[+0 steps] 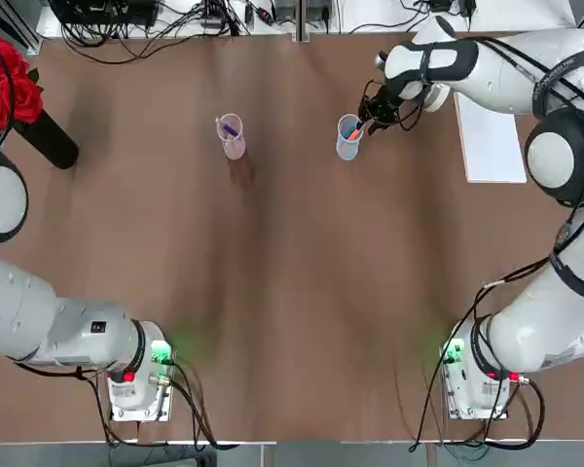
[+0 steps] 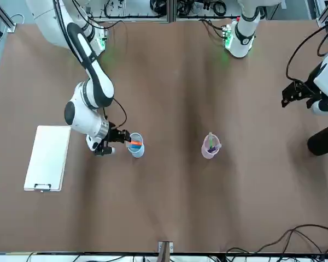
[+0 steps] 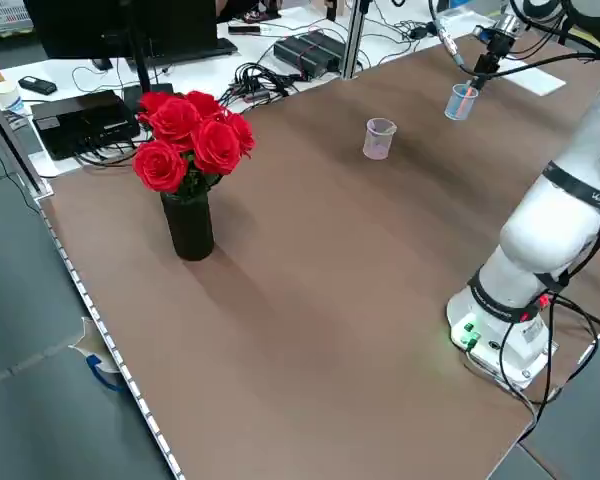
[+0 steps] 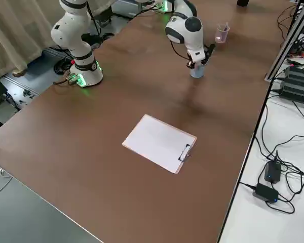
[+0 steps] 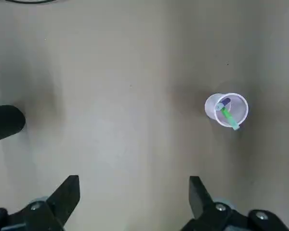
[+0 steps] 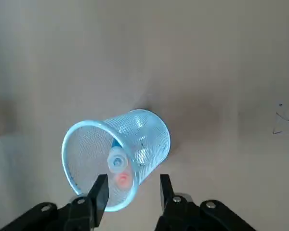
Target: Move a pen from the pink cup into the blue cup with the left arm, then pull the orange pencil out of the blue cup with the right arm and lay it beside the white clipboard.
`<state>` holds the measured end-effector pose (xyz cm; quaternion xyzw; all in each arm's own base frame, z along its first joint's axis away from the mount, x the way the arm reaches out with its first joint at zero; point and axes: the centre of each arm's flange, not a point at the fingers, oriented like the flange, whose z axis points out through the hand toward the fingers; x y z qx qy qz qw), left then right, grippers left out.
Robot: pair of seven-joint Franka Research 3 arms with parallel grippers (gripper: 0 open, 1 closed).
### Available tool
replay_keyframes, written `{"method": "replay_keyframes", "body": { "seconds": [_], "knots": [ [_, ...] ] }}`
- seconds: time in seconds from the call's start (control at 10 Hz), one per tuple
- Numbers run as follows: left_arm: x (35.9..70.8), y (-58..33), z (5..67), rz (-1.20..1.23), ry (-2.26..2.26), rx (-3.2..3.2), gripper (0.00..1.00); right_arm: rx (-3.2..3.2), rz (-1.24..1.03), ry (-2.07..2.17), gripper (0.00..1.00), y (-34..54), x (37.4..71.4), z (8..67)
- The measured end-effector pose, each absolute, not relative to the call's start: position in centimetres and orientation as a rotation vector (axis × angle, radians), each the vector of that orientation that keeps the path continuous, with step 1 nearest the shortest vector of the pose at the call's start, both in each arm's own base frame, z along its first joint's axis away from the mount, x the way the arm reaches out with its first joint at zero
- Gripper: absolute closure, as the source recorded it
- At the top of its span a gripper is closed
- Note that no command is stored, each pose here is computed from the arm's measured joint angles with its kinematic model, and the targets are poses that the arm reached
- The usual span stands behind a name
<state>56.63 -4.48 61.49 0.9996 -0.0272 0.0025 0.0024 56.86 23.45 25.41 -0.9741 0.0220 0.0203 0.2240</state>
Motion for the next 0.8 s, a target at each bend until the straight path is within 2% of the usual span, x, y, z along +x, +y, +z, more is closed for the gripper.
{"method": "replay_keyframes", "body": {
  "seconds": [0.4, 0.6, 0.7, 0.8],
  "knots": [
    [56.63, -4.47, 61.48, 0.008, -0.085, 3.136, 0.00, -2.683, 0.039, 0.059, 0.52, 23.56, 57.27, 25.99],
    [56.64, -4.47, 61.47, 0.007, -0.085, 3.136, 0.00, -2.683, 0.039, 0.059, 0.56, 23.56, 57.28, 25.99],
    [56.66, -4.47, 61.42, 0.006, -0.085, 3.136, 0.00, -2.683, 0.039, 0.059, 0.63, 23.56, 57.28, 25.99],
    [56.68, -4.47, 61.38, 0.005, -0.085, 3.136, 0.00, -2.683, 0.038, 0.059, 0.64, 23.56, 57.28, 25.99]
  ]
}}
